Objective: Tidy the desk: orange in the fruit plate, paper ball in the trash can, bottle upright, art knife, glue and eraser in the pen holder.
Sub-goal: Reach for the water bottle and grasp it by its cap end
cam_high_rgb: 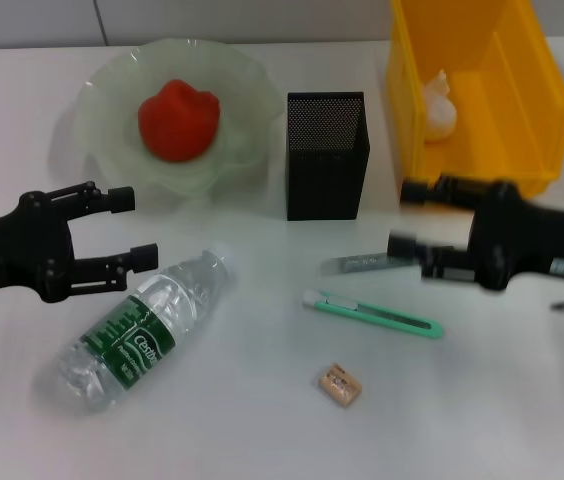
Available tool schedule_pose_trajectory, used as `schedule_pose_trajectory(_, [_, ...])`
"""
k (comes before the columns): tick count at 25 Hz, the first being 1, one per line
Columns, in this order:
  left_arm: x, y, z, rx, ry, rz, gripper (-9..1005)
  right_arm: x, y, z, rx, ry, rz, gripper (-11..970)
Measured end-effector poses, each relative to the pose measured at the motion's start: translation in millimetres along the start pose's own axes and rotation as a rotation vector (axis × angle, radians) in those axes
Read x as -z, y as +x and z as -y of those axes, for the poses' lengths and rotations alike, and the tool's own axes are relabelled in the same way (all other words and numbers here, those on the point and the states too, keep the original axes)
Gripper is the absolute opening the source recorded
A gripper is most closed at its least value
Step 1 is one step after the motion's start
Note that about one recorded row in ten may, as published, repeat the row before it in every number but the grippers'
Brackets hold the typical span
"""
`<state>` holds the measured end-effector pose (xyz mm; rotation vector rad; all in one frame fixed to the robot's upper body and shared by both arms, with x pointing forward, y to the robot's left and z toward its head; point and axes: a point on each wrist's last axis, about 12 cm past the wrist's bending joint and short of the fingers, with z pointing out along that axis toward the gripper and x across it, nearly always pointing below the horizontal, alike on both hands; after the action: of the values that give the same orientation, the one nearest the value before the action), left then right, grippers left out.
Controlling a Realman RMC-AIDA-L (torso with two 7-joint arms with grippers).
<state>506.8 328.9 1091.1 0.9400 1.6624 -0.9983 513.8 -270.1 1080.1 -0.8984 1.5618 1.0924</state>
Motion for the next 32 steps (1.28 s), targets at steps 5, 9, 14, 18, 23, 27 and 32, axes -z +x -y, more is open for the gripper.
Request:
schedule_pose_trajectory(5, [-2.1, -7.9, -6.6, 0.03, -0.004, -0.031, 788, 2.1, 12.3, -2.6, 0.092, -0.024, -0.109, 738])
schedule_pose_trajectory(9, [-8.2, -20.0, -14.0, 0.053, 0.003, -0.114, 787, 1.0, 21.2, 1.9, 0.111, 0.0, -0.205, 737])
schedule_pose_trajectory(14, [-18.0, -41.4, -22.9, 0.112, 0.0, -0.192, 786, -0.1, 24.0, 4.9, 0.139, 0.022, -0.227, 737])
schedule_pose_trajectory(18, [-29.4, -52.6, -28.6, 0.15, -0.02, -0.271, 785, -0.9, 24.3, 4.9, 0.152, 0.02, -0.228, 737])
schedule_pose_trajectory(23, [-52.8, -71.9, -34.7, 0.197, -0.041, -0.408, 784, -1.1, 23.6, 5.4, 0.164, 0.018, -0.23, 738])
schedule_pose_trajectory(27, [-76.9, -90.1, -37.0, 0.226, -0.074, -0.525, 783, -1.2, 23.6, 5.2, 0.169, 0.016, -0.23, 738])
schedule_pose_trajectory(32, [-99.7, -99.3, -37.2, 0.241, -0.101, -0.655, 782, -1.4, 24.0, 4.6, 0.166, 0.013, -0.227, 738])
